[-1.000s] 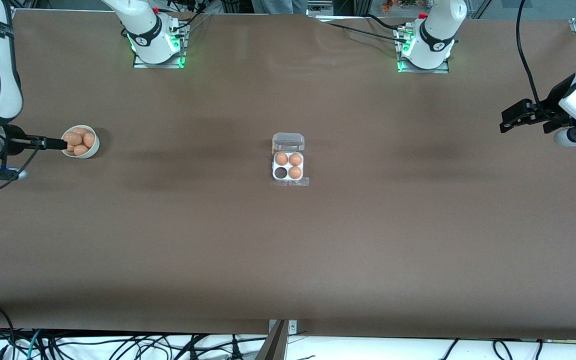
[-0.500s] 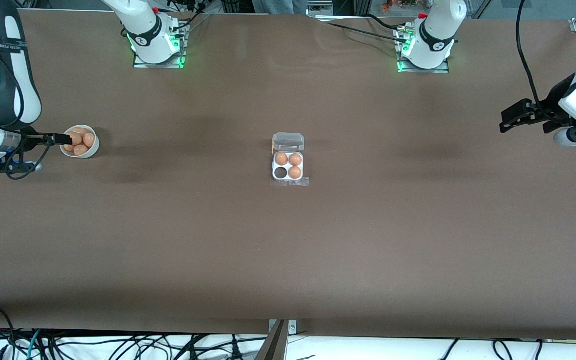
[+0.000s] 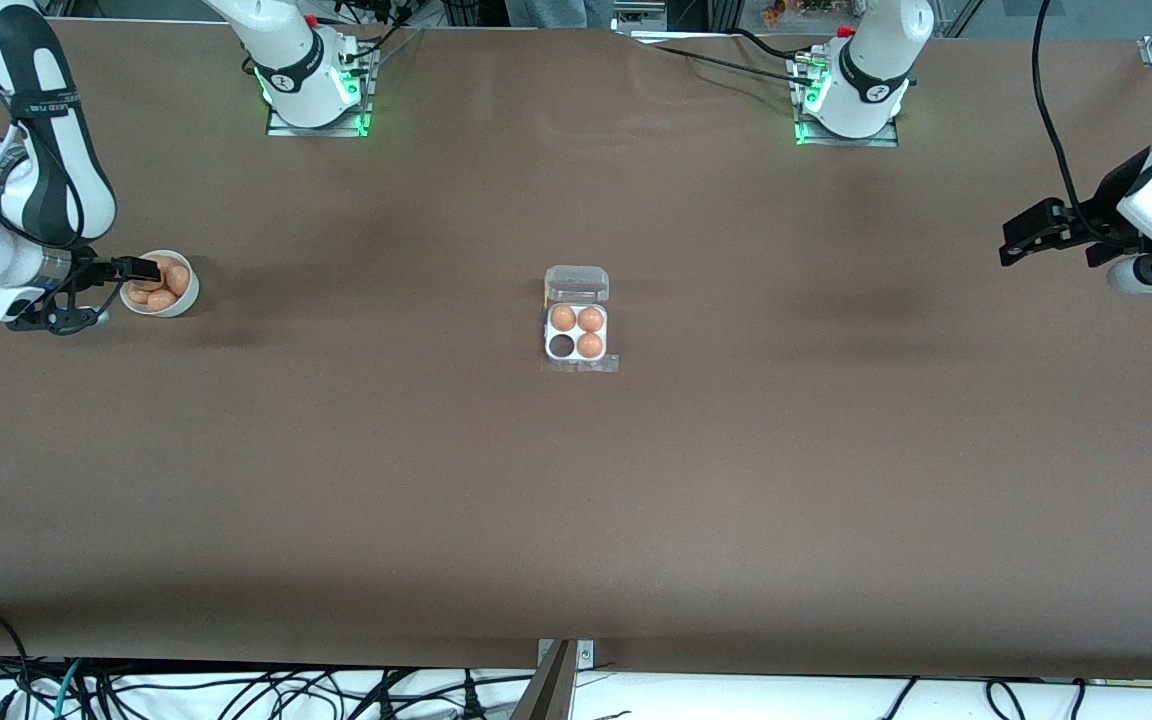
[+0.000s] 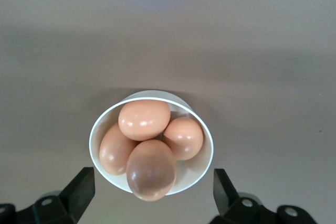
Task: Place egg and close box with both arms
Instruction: 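Move the right gripper over the white egg bowl and lower it, then close the right gripper on one brown egg and lift it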
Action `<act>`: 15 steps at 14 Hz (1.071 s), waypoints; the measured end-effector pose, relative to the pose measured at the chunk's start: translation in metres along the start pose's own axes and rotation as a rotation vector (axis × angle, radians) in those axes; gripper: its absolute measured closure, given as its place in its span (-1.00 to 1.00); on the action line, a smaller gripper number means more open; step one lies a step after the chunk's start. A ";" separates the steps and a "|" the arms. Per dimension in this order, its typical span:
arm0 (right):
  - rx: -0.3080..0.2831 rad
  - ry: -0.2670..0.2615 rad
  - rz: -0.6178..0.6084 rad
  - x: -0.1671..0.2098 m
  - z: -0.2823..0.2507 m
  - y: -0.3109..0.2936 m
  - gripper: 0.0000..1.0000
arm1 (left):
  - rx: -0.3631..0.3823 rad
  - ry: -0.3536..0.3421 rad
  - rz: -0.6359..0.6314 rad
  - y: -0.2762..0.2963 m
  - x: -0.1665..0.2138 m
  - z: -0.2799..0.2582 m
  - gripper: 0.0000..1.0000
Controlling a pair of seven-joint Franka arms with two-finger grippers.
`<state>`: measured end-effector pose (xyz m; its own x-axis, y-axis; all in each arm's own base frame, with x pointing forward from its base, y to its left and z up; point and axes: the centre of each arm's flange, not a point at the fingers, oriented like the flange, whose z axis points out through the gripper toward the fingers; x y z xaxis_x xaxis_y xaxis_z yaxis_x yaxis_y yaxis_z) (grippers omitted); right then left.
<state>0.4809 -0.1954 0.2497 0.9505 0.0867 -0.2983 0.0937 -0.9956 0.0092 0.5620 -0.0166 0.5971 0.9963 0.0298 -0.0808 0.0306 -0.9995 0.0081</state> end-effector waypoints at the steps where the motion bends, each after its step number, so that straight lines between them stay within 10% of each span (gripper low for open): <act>1: 0.001 -0.002 -0.003 0.000 0.001 0.000 -1.00 | 0.000 0.000 0.000 0.000 0.000 0.000 -1.00; 6: 0.002 -0.011 -0.012 -0.001 0.005 -0.001 -0.95 | 0.000 0.000 0.000 0.000 0.000 0.000 -1.00; 15: 0.004 -0.034 -0.014 0.000 0.016 -0.001 -0.07 | 0.000 -0.003 0.000 0.000 0.000 0.001 -1.00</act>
<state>0.4757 -0.1946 0.2341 0.9385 0.0999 -0.3305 0.1060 -0.9944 0.0004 0.5620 -0.0166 0.5964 0.9960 0.0298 -0.0839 0.0305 -0.9995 0.0080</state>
